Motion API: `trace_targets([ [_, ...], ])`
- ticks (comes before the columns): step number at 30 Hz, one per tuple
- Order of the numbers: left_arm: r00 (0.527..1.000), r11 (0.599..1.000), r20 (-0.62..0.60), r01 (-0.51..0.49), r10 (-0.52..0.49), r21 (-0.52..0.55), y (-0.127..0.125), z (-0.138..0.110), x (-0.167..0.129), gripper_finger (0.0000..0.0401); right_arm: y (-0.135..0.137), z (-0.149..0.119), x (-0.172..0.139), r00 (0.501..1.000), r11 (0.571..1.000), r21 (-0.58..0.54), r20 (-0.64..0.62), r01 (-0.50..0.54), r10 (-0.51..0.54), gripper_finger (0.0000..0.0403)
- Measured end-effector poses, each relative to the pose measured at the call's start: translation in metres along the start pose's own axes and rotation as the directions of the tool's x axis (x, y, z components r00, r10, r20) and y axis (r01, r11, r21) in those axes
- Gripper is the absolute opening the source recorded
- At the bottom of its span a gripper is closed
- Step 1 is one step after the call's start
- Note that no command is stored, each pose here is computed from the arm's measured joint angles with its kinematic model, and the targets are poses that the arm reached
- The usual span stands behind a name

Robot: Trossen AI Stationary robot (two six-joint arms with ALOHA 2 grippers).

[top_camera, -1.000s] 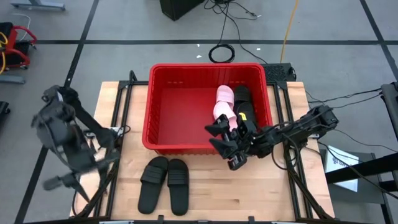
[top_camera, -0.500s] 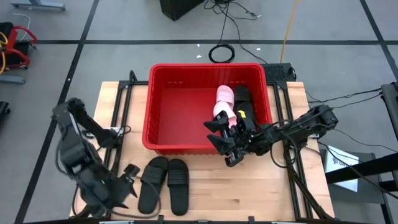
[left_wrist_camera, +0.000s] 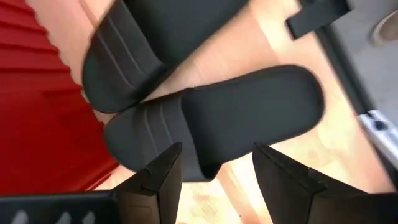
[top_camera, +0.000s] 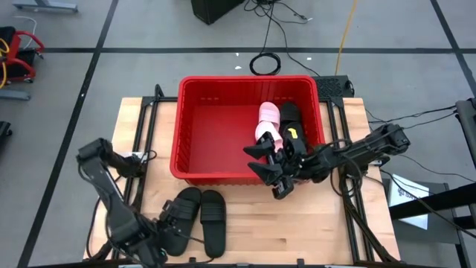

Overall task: Pick and place slides into bin
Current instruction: Put the left black slide into the red bin

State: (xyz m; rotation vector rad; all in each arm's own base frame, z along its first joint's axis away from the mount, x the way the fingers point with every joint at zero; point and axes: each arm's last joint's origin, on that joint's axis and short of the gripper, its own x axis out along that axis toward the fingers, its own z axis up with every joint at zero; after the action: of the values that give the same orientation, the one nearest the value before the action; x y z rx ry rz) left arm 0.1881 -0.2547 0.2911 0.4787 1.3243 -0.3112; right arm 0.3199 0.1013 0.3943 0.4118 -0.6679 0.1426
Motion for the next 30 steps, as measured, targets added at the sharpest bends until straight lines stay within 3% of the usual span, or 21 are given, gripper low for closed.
trace_targets([
  [5,0.994,0.998,-0.094,-0.059,0.06,0.014,-0.007,-0.002,0.036,0.0186,0.003,0.01,-0.001,1.0,1.0,0.005,-0.009,-0.024,0.024,0.0204],
  [15,0.991,0.993,-0.083,-0.111,0.107,-0.045,0.0,-0.013,0.087,0.0186,0.018,0.022,-0.006,0.995,0.997,0.024,-0.063,-0.071,0.072,0.0201],
  [21,0.972,0.97,-0.112,-0.22,0.208,-0.107,0.017,-0.02,0.106,0.0186,0.029,0.022,-0.011,0.99,0.995,0.039,-0.107,-0.091,0.095,0.0197],
  [30,0.975,0.969,-0.11,-0.206,0.191,-0.136,0.036,-0.02,0.124,0.0186,0.036,0.028,-0.013,0.989,0.994,0.018,-0.097,-0.11,0.112,0.0196],
])
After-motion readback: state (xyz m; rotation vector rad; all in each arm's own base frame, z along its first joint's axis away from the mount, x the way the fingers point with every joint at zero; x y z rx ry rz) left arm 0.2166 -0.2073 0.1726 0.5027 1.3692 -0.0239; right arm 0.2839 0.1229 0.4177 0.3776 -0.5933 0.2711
